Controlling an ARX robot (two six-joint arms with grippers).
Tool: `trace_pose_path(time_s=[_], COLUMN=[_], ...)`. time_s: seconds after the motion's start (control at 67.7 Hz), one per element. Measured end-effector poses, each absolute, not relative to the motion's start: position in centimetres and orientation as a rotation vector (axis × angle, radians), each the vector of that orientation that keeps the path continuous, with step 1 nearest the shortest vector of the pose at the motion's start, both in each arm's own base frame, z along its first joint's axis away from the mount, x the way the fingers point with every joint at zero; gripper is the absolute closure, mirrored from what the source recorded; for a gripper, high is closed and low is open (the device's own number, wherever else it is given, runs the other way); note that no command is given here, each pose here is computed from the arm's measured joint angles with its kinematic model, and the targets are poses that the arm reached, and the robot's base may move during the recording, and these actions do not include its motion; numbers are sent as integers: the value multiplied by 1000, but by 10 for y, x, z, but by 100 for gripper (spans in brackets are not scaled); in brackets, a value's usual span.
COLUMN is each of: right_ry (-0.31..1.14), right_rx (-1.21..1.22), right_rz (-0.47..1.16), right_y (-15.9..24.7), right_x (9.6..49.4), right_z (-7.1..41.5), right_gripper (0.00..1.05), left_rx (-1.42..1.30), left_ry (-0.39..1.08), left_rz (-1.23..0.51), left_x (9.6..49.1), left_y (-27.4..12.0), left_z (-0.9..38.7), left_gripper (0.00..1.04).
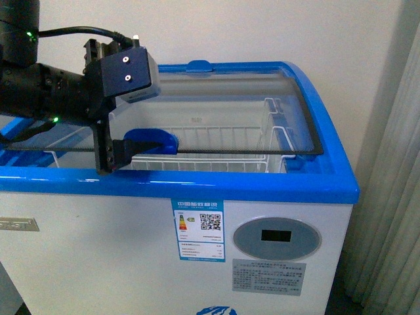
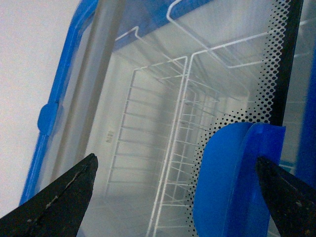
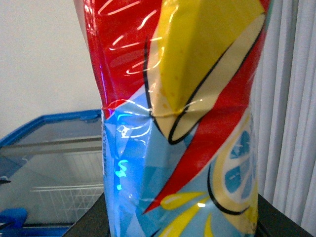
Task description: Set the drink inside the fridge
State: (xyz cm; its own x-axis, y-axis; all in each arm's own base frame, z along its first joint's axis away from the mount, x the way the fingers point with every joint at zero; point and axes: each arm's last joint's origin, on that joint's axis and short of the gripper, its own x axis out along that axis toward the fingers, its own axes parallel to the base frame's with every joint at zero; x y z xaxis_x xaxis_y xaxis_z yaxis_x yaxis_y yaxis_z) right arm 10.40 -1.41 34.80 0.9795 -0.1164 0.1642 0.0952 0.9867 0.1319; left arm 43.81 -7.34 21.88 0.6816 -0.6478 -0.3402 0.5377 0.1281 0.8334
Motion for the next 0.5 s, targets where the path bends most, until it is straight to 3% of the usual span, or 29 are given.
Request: trace_pose_path(time_s=[0.31, 0.502], right_ry=[-172, -172], right_rx=[124, 124], right_rz=[-107, -107], right_y=[-14, -14], right_x=[104, 104], right_z=[348, 348], right_gripper=[64, 64], left_rx=[1213, 1146], left_ry=[-142, -143], left_rz=[-650, -344], left_x=[514, 555], left_y=[-92, -103], left_z=[237, 235], left_gripper=[8, 8])
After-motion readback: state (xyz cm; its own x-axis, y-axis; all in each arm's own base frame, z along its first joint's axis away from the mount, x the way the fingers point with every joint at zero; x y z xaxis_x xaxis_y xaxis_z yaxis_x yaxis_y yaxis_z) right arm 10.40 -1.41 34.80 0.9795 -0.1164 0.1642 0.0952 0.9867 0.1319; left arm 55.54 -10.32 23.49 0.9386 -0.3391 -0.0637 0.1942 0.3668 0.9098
